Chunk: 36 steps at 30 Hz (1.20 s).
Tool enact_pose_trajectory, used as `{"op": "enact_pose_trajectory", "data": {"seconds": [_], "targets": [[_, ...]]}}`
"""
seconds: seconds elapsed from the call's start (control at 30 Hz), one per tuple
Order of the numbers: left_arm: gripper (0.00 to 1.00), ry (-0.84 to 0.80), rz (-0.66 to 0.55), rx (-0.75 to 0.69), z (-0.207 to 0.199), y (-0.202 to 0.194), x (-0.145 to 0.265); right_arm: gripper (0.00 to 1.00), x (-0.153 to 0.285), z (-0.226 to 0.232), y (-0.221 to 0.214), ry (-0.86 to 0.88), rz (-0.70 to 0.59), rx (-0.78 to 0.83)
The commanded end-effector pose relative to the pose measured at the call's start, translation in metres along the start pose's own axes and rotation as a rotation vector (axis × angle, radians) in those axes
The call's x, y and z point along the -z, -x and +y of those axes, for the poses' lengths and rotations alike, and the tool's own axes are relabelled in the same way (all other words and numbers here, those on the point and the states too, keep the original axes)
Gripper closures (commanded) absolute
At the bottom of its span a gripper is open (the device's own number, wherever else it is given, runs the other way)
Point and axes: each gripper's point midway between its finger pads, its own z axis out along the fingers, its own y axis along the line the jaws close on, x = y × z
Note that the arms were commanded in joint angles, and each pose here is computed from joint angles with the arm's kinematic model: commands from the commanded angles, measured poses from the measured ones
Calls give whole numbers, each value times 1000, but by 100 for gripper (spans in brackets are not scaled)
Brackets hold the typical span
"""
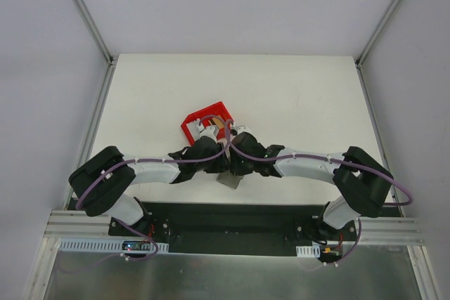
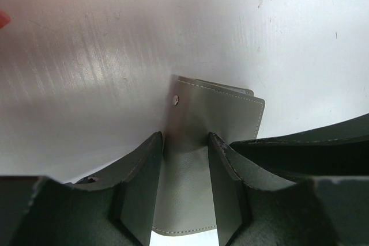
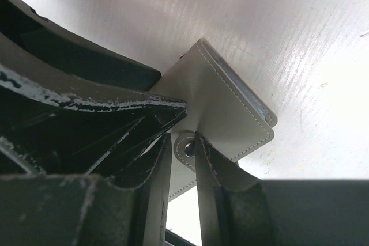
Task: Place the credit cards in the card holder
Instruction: Close the card holder at the center of the board.
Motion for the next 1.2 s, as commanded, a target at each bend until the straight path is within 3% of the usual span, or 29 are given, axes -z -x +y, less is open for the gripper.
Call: {"op": "enact_pose_trajectory", "data": {"seconds": [0.0, 0.43, 1.17], "targets": [[62, 138, 122, -10, 42, -39, 7, 76, 9, -8, -10, -42, 42, 16], [62, 131, 119, -22, 40, -37, 7, 78, 26, -14, 5, -34, -22, -42], [62, 124, 131, -33, 40, -40, 7, 82, 18, -8, 5, 55, -13, -143]]}}
